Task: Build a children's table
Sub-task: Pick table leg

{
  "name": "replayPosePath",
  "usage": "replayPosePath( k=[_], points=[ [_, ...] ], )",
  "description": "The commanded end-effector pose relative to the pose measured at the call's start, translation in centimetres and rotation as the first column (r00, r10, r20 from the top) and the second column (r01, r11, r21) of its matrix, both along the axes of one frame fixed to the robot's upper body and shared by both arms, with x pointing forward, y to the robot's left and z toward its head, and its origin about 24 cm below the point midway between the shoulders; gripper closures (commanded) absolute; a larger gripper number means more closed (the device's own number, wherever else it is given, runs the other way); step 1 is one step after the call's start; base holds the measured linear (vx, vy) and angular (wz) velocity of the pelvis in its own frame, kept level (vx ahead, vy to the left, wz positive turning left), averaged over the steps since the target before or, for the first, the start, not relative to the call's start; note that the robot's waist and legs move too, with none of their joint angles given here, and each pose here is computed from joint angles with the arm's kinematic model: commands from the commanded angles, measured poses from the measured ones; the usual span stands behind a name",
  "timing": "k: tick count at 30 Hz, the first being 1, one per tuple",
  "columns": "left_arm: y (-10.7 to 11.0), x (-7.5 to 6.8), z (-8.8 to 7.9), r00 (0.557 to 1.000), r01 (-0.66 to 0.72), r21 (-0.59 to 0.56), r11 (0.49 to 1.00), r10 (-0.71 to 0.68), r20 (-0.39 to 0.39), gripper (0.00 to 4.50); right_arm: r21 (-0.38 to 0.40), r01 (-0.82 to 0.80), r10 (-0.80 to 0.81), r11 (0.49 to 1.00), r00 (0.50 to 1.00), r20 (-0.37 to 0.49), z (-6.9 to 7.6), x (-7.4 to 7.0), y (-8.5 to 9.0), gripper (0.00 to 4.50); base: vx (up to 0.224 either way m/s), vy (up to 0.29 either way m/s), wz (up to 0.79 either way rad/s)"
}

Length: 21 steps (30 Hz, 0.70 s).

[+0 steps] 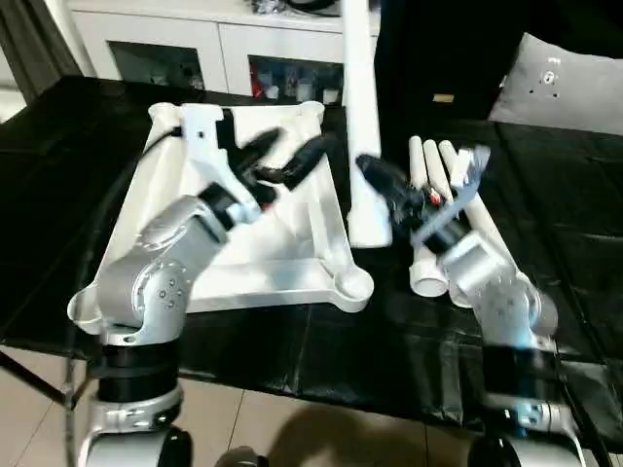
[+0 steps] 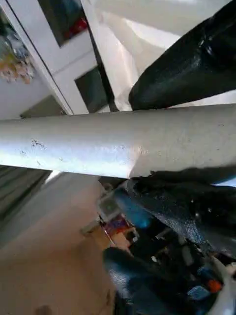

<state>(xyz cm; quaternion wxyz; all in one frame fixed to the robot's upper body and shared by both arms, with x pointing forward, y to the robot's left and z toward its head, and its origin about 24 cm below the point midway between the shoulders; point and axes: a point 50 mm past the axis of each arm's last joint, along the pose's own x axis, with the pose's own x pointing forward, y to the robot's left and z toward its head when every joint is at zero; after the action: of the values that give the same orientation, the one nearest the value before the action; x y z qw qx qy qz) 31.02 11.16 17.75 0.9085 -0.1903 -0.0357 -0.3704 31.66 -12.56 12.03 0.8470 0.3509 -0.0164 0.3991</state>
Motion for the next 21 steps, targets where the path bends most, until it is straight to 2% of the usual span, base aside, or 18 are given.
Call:
replayPosePath(
  k=[1,5,8,9,11,12,17,21],
  points=[
    [-0.6,-0.1,0.4,0.999,0.038,0.012,0.999,-0.038,0.012,0.0,0.024,-0.03,0.029,0.999,0.998,0.053,1.0,-0.3,0.2,2.69,0.0,0.0,0.0],
    [-0.9,0.0,0.3,0.999,0.049,-0.007,0.999,-0.049,-0.006,0.0,-0.009,-0.062,0.063,0.998,0.996,0.069,0.9,-0.7,0.9,2.69,0.0,0.0,0.0],
    [-1.1,0.1,0.5,0.998,0.055,-0.01,0.998,-0.055,-0.005,0.0,-0.11,-0.058,0.069,0.992,0.993,0.095,0.8,-0.8,1.6,2.69,0.0,0.0,0.0],
    [-1.4,0.3,0.6,0.999,0.048,-0.014,0.999,-0.048,-0.005,0.0,-0.176,-0.046,0.068,0.983,0.99,0.122,0.8,-0.9,2.3,2.69,0.0,0.0,0.0],
    [-1.8,0.6,0.7,1.0,0.025,-0.011,1.0,-0.025,-0.003,0.17,-0.221,-0.023,0.057,0.975,0.987,0.149,0.8,-0.8,2.9,2.69,0.0,0.0,0.0],
    [-2.3,0.8,0.8,1.0,0.007,-0.026,1.0,-0.007,0.001,0.34,-0.281,0.026,0.029,0.959,0.981,0.191,0.8,-0.7,3.4,2.69,0.0,0.0,0.0],
    [-3.1,0.9,0.8,1.0,-0.011,-0.029,1.0,0.011,0.008,0.64,-0.338,0.115,-0.023,0.934,0.964,0.264,0.5,-0.5,4.2,2.69,0.0,0.0,0.0],
    [-3.6,1.2,0.5,0.996,-0.085,-0.011,0.996,0.086,0.029,0.99,-0.333,0.184,-0.078,0.925,0.948,0.309,0.5,-0.5,4.5,2.69,0.0,0.0,0.0]
  ],
)
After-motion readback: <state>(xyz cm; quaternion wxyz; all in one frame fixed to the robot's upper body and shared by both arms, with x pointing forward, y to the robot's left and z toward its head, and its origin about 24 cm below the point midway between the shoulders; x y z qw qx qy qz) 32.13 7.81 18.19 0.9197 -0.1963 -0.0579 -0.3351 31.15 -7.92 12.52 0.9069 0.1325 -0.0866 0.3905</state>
